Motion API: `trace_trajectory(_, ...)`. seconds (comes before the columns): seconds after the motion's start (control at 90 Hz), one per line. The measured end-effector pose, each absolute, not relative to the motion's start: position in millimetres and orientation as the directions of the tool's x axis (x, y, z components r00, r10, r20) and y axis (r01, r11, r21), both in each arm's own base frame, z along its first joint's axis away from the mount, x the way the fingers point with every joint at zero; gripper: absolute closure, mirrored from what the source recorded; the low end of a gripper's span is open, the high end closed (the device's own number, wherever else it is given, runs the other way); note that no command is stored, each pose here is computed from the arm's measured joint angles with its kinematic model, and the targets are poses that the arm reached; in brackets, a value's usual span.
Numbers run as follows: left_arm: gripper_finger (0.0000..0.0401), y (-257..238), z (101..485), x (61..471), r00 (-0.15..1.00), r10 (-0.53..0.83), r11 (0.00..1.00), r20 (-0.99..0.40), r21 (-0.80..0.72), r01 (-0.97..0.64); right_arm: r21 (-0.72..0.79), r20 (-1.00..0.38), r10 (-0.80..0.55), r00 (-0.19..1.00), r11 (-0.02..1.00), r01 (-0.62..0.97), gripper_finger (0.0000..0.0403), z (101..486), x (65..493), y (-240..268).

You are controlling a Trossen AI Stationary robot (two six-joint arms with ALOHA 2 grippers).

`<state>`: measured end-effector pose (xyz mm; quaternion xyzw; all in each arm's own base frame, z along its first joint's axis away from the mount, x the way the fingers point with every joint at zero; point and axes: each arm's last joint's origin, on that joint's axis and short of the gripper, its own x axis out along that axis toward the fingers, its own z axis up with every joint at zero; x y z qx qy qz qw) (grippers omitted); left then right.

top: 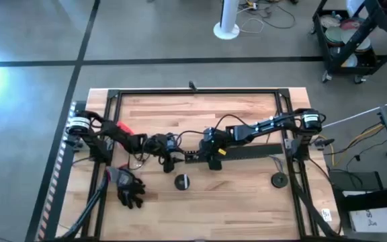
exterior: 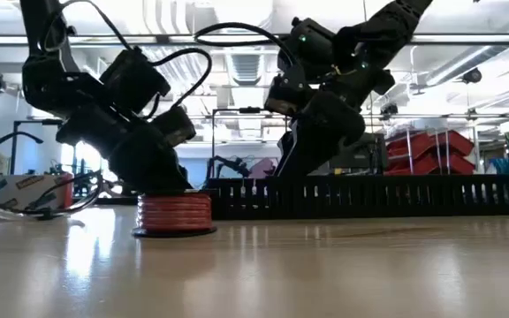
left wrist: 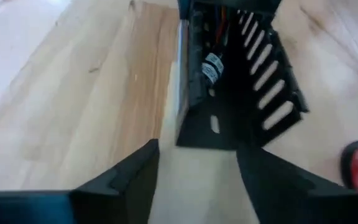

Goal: Ziptie cables
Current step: Close the black cable duct

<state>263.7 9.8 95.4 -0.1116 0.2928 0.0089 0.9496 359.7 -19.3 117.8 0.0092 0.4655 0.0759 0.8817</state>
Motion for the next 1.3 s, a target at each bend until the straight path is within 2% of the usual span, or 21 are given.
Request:
trace_trajectory(0.244, 0.0062, 1, 94, 266, 0.844, -0.079, 0.972, -0.531, -0.23, -0.054, 0.085, -0.818, 0.141, 0.557, 0.989, -0.124, 0.0173, 118, 360, -20)
trace_trajectory(0.456, 0.0028, -1, 86, 271, 0.861, -0.001, 0.987, -0.508, -0.137, -0.079, 0.087, -0.814, 0.137, 0.564, 0.99, -0.115, 0.018, 118, 360, -21)
trace_trajectory(0.544, 0.0032, -1, 82, 273, 0.866, 0.012, 0.988, -0.5, -0.126, -0.086, 0.086, -0.814, 0.135, 0.565, 0.99, -0.113, 0.0181, 118, 360, -21)
trace_trajectory(0.633, 0.0055, 0, 78, 277, 0.862, 0.033, 0.99, -0.506, -0.101, -0.097, 0.085, -0.814, 0.134, 0.566, 0.99, -0.112, 0.0175, 118, 360, -21)
trace_trajectory(0.911, 0.0186, 0, 65, 278, 0.835, 0.04, 0.988, -0.549, -0.102, -0.114, 0.077, -0.806, 0.114, 0.58, 0.993, -0.088, 0.018, 115, 363, -22)
trace_trajectory(1.111, 0.0186, 0, 64, 278, 0.834, 0.037, 0.988, -0.55, -0.105, -0.114, 0.086, -0.793, 0.115, 0.598, 0.993, -0.077, 0.0175, 109, 369, -23)
trace_trajectory(1.3, 0.0143, 0, 64, 279, 0.833, 0.039, 0.991, -0.551, -0.088, -0.105, 0.09, -0.761, 0.129, 0.636, 0.992, -0.093, 0.0178, 115, 379, -23)
